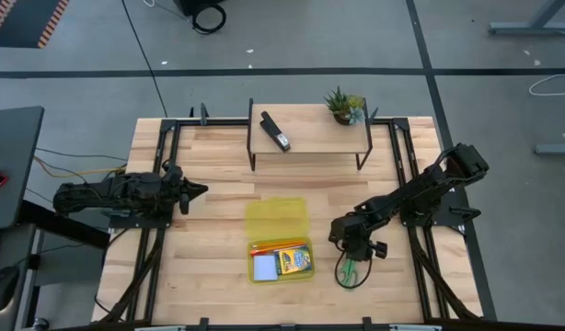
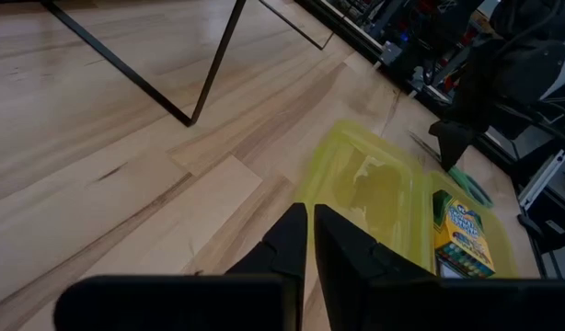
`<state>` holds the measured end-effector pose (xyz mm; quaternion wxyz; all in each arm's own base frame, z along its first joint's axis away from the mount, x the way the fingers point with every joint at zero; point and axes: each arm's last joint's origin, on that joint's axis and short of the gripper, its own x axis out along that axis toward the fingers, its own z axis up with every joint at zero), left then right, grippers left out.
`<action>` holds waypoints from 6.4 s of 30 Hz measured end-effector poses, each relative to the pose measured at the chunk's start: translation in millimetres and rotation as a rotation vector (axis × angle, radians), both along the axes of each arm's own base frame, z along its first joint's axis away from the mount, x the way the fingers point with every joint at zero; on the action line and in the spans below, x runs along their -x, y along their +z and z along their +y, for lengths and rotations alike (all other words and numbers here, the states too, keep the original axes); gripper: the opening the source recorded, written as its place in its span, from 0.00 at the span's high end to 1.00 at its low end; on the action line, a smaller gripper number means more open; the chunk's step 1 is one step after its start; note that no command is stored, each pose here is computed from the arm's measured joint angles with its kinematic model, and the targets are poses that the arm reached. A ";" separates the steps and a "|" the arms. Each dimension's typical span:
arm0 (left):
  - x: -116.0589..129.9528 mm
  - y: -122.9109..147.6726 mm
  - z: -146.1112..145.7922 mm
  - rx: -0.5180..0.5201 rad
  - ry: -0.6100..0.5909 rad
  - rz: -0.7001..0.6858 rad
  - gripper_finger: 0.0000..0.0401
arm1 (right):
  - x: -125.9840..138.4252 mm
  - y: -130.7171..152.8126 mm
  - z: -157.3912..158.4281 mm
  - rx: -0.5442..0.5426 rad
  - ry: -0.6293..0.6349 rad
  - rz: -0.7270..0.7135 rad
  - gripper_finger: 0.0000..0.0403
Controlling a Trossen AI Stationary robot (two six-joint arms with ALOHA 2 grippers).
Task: Pack school essentials
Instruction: Put the green scissor into the yellow supply box
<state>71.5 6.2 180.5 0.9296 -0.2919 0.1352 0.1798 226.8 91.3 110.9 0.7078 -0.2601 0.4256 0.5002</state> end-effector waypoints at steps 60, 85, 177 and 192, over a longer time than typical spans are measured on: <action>0.0 0.0 0.0 0.000 0.001 0.000 0.92 | -15.2 84.1 0.7 -0.239 -0.422 -0.182 0.87; 0.0 0.0 0.0 0.000 0.000 0.000 0.92 | -15.0 42.7 24.1 -0.311 -0.325 0.001 0.49; 0.0 0.0 0.0 0.000 0.000 0.000 0.90 | -14.1 -21.7 20.2 -0.326 -0.268 -0.107 0.70; 0.0 0.0 0.0 0.000 0.000 0.000 0.91 | -13.9 -21.4 20.1 -0.325 -0.263 -0.104 0.70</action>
